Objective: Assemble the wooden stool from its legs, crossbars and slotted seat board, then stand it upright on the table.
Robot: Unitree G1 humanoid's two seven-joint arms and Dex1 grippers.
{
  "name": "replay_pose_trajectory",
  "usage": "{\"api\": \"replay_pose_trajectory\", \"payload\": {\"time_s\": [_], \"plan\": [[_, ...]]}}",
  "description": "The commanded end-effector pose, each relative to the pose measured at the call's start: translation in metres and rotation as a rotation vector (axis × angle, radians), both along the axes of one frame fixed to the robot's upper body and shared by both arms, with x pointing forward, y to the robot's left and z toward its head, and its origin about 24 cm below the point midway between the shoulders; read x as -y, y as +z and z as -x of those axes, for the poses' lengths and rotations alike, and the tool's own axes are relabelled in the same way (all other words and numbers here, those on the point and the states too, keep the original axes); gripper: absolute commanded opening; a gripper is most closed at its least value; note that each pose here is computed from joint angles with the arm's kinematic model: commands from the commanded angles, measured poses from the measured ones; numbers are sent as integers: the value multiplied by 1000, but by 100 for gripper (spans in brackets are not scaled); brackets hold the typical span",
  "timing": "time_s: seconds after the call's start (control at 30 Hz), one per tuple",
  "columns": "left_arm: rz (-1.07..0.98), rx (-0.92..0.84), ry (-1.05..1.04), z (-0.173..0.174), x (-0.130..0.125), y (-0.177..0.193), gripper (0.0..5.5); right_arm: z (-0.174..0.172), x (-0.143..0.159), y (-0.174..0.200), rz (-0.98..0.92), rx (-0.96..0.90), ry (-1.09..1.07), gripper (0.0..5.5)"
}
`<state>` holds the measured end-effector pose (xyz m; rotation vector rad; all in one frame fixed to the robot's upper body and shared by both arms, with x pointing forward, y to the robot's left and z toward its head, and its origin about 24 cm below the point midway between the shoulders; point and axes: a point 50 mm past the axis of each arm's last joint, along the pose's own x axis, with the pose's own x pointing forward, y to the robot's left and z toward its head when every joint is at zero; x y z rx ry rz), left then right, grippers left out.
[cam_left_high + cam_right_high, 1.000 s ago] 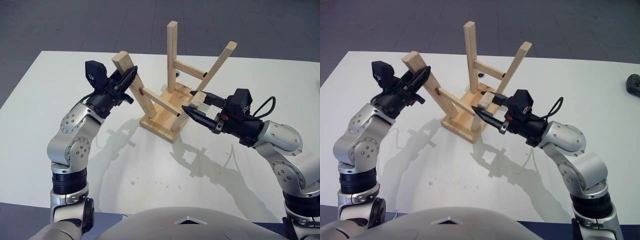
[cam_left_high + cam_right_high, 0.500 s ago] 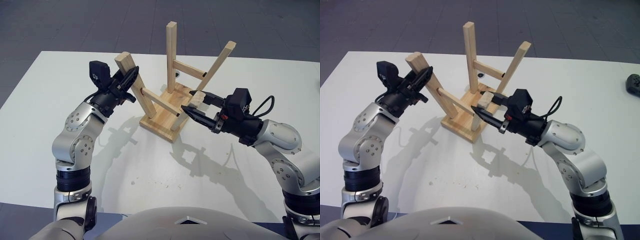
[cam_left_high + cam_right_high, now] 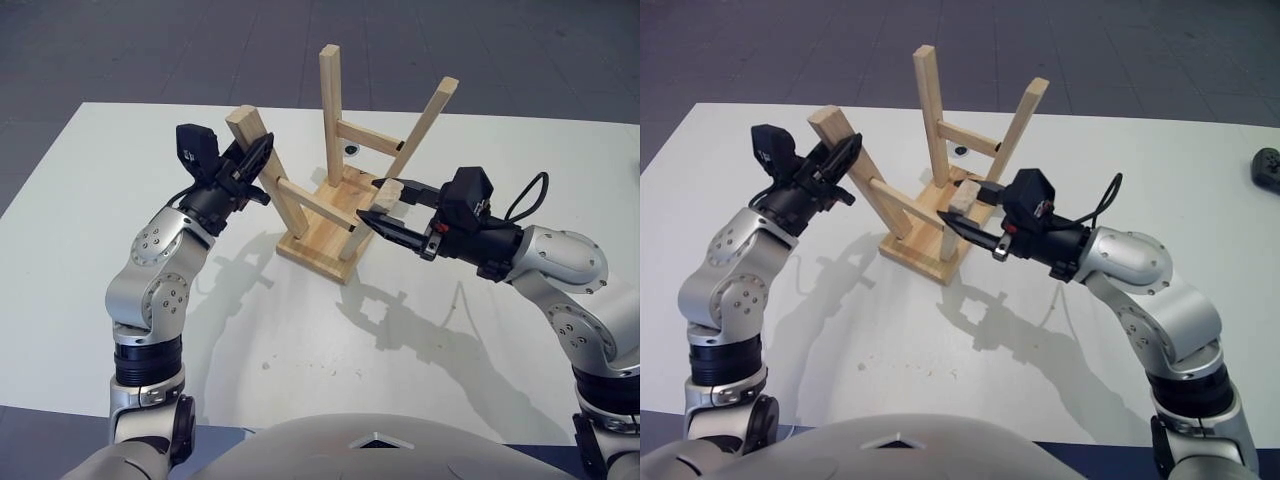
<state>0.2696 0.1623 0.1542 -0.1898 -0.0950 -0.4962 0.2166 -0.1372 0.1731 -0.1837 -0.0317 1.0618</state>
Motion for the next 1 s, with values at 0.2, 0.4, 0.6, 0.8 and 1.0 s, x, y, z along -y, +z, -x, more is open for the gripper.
{"api": "replay_pose_trajectory", "payload": {"time_s": [0.2,0.4,0.6,0.8,1.0], "plan": [[-27,3,22,6,-1,0,103,1,9,-28,121,-136,-45,207],[-26,6,13,3,1,1,103,3,3,-28,178,-148,-7,207],[-26,3,7,2,3,-1,103,1,-1,-23,164,-146,5,207],[-33,0,21,0,-2,-2,103,-7,11,-10,8,-152,-41,323],[-34,1,22,-1,-2,-2,103,-12,19,25,-279,-248,54,426]]}}
